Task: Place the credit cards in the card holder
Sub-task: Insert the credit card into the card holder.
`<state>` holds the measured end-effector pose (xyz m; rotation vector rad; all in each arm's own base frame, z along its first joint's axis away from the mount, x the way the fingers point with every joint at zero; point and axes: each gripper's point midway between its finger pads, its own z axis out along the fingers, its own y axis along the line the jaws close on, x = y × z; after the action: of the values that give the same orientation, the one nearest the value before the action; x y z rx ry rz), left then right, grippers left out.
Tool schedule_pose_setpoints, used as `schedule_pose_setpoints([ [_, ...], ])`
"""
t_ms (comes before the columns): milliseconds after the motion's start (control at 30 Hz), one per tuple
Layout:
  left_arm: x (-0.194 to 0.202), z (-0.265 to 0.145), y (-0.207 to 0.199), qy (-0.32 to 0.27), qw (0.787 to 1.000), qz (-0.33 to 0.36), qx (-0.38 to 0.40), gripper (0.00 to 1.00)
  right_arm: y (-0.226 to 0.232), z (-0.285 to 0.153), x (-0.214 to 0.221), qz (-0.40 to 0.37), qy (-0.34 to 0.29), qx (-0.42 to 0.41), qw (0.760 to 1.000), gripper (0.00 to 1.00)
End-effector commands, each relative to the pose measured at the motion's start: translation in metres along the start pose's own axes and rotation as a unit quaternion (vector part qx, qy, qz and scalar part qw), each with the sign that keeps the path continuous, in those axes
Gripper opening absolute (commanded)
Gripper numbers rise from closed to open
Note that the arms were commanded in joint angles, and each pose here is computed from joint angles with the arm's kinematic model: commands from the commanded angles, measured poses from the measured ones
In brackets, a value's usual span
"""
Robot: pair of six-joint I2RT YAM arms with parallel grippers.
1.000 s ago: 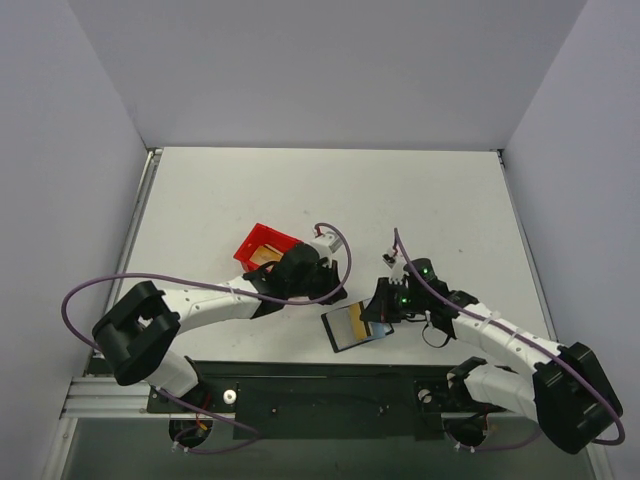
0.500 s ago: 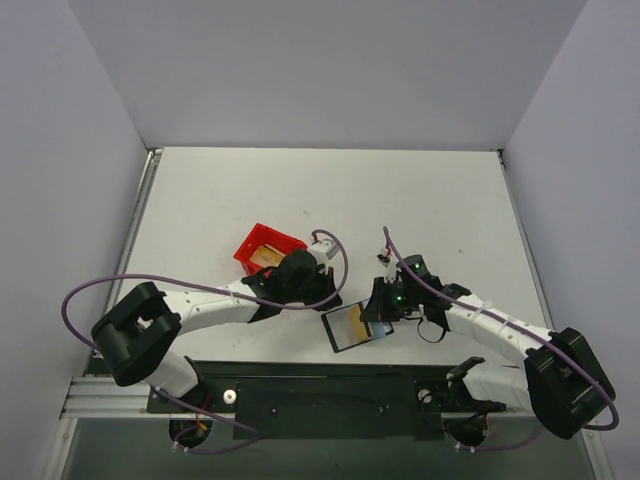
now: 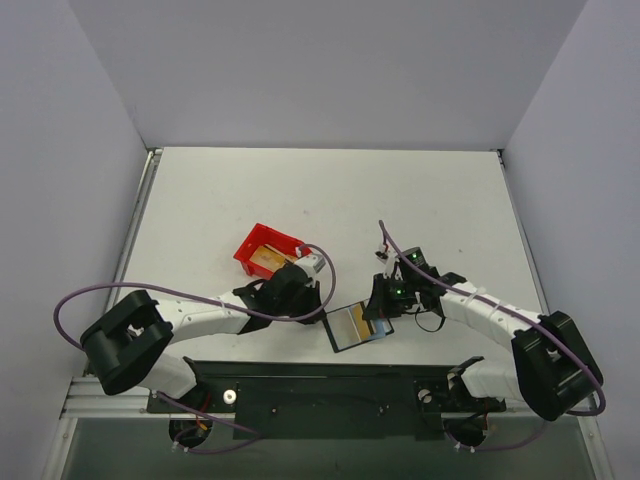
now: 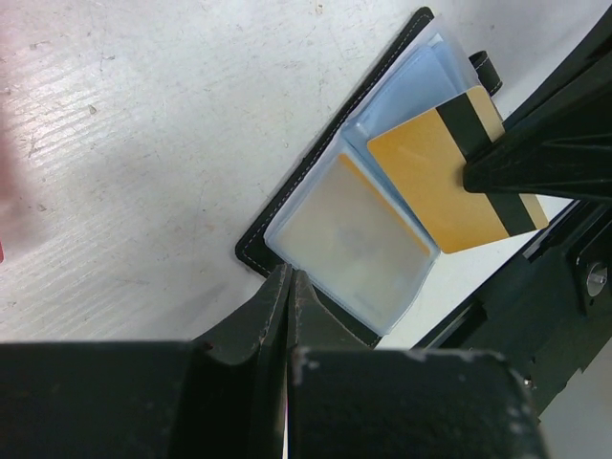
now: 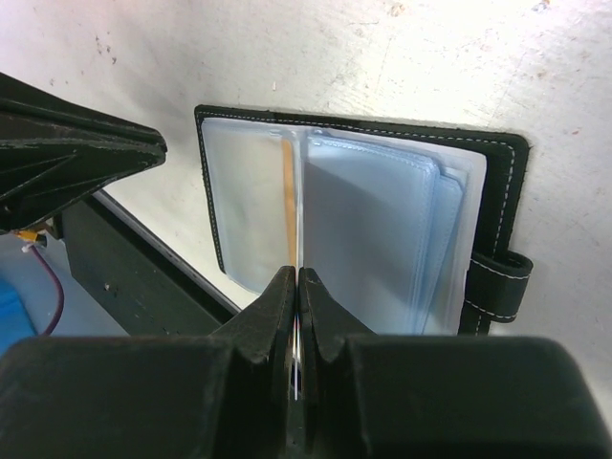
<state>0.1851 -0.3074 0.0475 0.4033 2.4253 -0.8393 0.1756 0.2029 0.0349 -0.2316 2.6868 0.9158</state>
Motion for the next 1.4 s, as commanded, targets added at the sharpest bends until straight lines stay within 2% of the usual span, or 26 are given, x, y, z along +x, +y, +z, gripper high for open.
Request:
schedule_pose_setpoints([
  [0, -0.008, 0.0, -0.008, -0.016, 1.0, -0.006, 0.013, 0.0, 0.009, -0.002, -0.006, -0.009, 0.003, -0.023, 1.0, 0.0],
  [233, 0.004, 0.005, -0.012, 0.0, 1.0, -0.006, 0.016, 0.0, 0.012, 0.004, -0.005, -0.003, 0.005, -0.038, 0.999, 0.0],
  [267, 0.003, 0.005, -0.01, -0.002, 1.0, -0.009, 0.011, 0.04, 0.012, 0.004, -0.005, 0.0, 0.006, -0.039, 0.999, 0.0],
  [300, 0.002, 0.005, -0.009, -0.004, 1.0, -0.008, 0.008, 0.17, 0.012, 0.005, -0.005, 0.001, 0.007, -0.041, 0.999, 0.0],
  [333, 0.002, 0.004, -0.008, -0.005, 1.0, -0.008, 0.006, 0.2, 0.012, 0.005, -0.004, 0.001, 0.007, -0.041, 0.999, 0.0],
  [367, 0.0, 0.004, -0.008, -0.009, 1.0, -0.008, 0.003, 0.33, 0.013, 0.005, -0.005, 0.002, 0.006, -0.042, 0.999, 0.0],
  [400, 0.001, 0.003, -0.008, -0.009, 1.0, -0.006, 0.003, 0.39, 0.013, 0.005, -0.004, 0.002, 0.007, -0.042, 0.999, 0.0],
  [433, 0.0, 0.002, -0.008, -0.01, 1.0, -0.006, 0.001, 0.42, 0.012, 0.005, -0.004, 0.001, 0.007, -0.042, 0.999, 0.0],
  [533, -0.001, 0.003, -0.007, -0.01, 1.0, -0.005, 0.0, 0.42, 0.012, 0.005, -0.005, 0.0, 0.007, -0.039, 0.999, 0.0],
  [633, 0.001, 0.005, -0.009, -0.004, 1.0, -0.004, 0.005, 0.34, 0.008, 0.005, -0.003, 0.001, 0.009, -0.03, 1.0, 0.0],
  [700, 0.003, 0.007, -0.01, -0.001, 1.0, -0.005, 0.009, 0.24, 0.005, 0.005, -0.002, 0.0, 0.009, -0.024, 1.0, 0.0],
  [733, 0.003, 0.008, -0.01, 0.0, 1.0, -0.005, 0.009, 0.15, 0.004, 0.005, -0.003, -0.002, 0.007, -0.018, 1.0, 0.0],
  [833, 0.005, 0.009, -0.011, 0.004, 1.0, -0.004, 0.013, 0.01, -0.002, 0.003, 0.0, -0.003, 0.012, 0.001, 1.0, 0.0],
  [1033, 0.005, 0.006, -0.013, 0.001, 1.0, -0.001, 0.018, 0.0, -0.007, 0.001, -0.001, -0.008, 0.009, 0.015, 1.0, 0.0],
  [1367, 0.017, 0.01, -0.009, 0.019, 1.0, -0.004, 0.014, 0.0, 0.004, 0.007, -0.001, -0.004, 0.01, -0.022, 1.0, 0.0],
])
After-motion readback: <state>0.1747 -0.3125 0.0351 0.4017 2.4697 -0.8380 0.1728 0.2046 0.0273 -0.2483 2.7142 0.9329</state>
